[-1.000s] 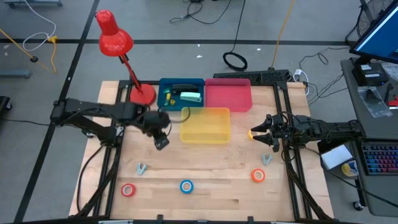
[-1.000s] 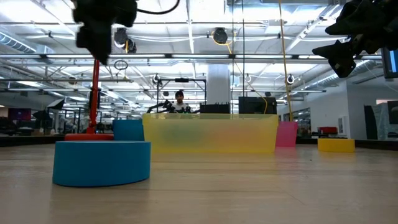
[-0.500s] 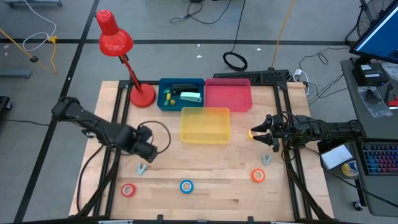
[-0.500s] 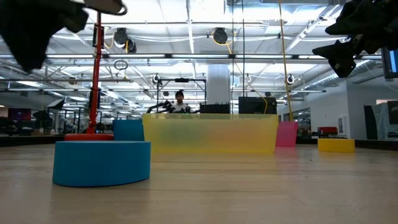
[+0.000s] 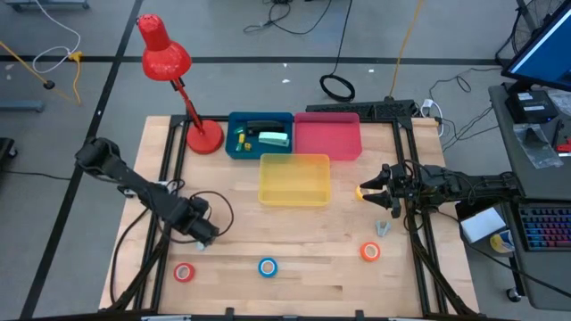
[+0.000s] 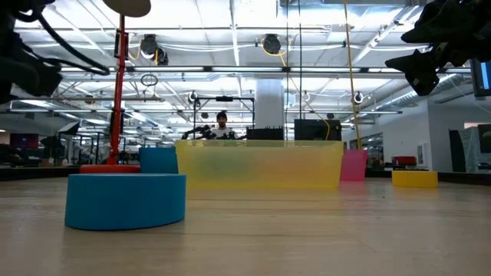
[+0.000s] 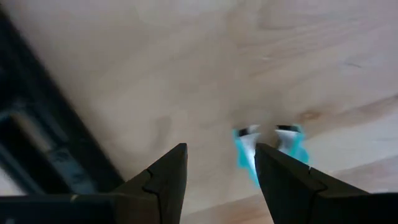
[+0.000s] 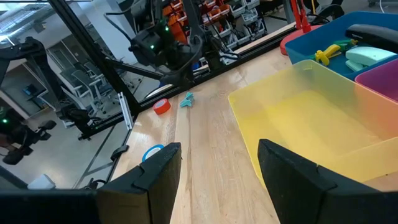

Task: Pick and place Stapler, Stapler remover, tape
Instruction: Put the green staple remover into the yellow bin

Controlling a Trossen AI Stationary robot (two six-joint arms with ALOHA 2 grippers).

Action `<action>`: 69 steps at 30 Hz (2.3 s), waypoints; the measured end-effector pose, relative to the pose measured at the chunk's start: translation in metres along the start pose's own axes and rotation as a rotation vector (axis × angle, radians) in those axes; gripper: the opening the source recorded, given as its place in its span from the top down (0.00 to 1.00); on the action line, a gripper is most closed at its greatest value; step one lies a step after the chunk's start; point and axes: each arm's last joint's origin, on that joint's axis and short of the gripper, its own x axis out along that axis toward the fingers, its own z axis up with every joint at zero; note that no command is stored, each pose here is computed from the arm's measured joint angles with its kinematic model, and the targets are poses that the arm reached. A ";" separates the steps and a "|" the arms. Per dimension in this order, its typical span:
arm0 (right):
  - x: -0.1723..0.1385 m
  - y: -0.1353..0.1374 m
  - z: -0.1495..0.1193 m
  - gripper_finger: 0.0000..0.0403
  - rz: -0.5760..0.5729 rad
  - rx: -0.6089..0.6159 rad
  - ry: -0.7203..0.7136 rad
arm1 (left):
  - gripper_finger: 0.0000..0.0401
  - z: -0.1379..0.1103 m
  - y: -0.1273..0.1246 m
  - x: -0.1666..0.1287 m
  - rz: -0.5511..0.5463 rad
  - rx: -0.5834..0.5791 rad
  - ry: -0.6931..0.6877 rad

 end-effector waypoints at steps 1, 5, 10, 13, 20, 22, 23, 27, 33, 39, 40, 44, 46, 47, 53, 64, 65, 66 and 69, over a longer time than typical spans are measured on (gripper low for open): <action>0.000 0.000 0.000 0.48 0.000 0.000 0.000 | 0.54 -0.001 -0.001 0.002 -0.016 -0.005 0.003; 0.000 0.000 0.000 0.48 0.000 0.000 0.000 | 0.54 -0.005 -0.002 0.004 -0.040 -0.012 -0.012; 0.000 0.000 0.000 0.48 -0.001 0.000 0.000 | 0.54 -0.006 0.000 0.012 -0.041 -0.025 -0.017; 0.000 0.000 0.000 0.48 -0.001 0.000 -0.001 | 0.54 -0.006 0.000 0.021 -0.070 -0.029 0.000; 0.000 0.000 0.000 0.48 -0.001 0.000 -0.001 | 0.54 -0.005 0.000 0.036 -0.140 -0.050 0.016; 0.000 0.000 0.000 0.48 -0.001 0.000 -0.001 | 0.54 -0.004 0.001 0.040 -0.142 -0.054 0.024; 0.000 0.000 0.000 0.48 -0.001 0.000 -0.001 | 0.54 -0.004 0.001 0.040 -0.145 -0.055 0.027; 0.000 0.000 0.000 0.48 -0.001 0.000 0.000 | 0.54 -0.004 0.001 0.041 -0.146 -0.060 0.028; 0.000 0.000 0.000 0.48 -0.002 -0.003 -0.001 | 0.66 -0.004 0.001 0.041 -0.150 -0.062 0.009; 0.000 0.000 0.000 0.48 -0.002 -0.002 -0.001 | 0.89 -0.003 0.002 0.041 -0.153 -0.040 -0.016; 0.000 0.000 0.000 0.48 -0.002 -0.001 -0.001 | 0.90 -0.003 0.002 0.041 -0.154 -0.037 -0.018; 0.000 0.000 0.000 0.48 -0.002 -0.001 -0.001 | 0.90 -0.003 0.001 0.041 -0.156 -0.030 -0.022; 0.000 0.000 0.000 0.48 -0.002 -0.001 -0.001 | 0.90 -0.003 0.001 0.041 -0.156 -0.030 -0.022; 0.000 0.000 0.000 0.48 -0.002 -0.001 -0.001 | 0.90 -0.003 0.001 0.041 -0.156 -0.029 -0.020; 0.000 0.000 0.000 0.48 -0.002 -0.001 -0.001 | 0.88 -0.003 0.002 0.042 -0.152 -0.025 -0.013; 0.000 0.000 0.000 0.48 -0.002 0.000 -0.001 | 0.90 -0.003 -0.003 0.025 -0.306 0.051 -0.052; 0.000 0.000 0.000 0.48 -0.002 0.000 -0.001 | 0.90 -0.003 -0.003 0.021 -0.344 0.051 -0.065; 0.000 0.000 0.000 0.48 -0.002 0.000 -0.001 | 0.90 -0.003 -0.003 0.018 -0.381 0.051 -0.086; 0.000 0.000 0.000 0.48 -0.002 0.000 -0.001 | 0.90 -0.002 -0.005 0.004 -0.531 0.065 -0.155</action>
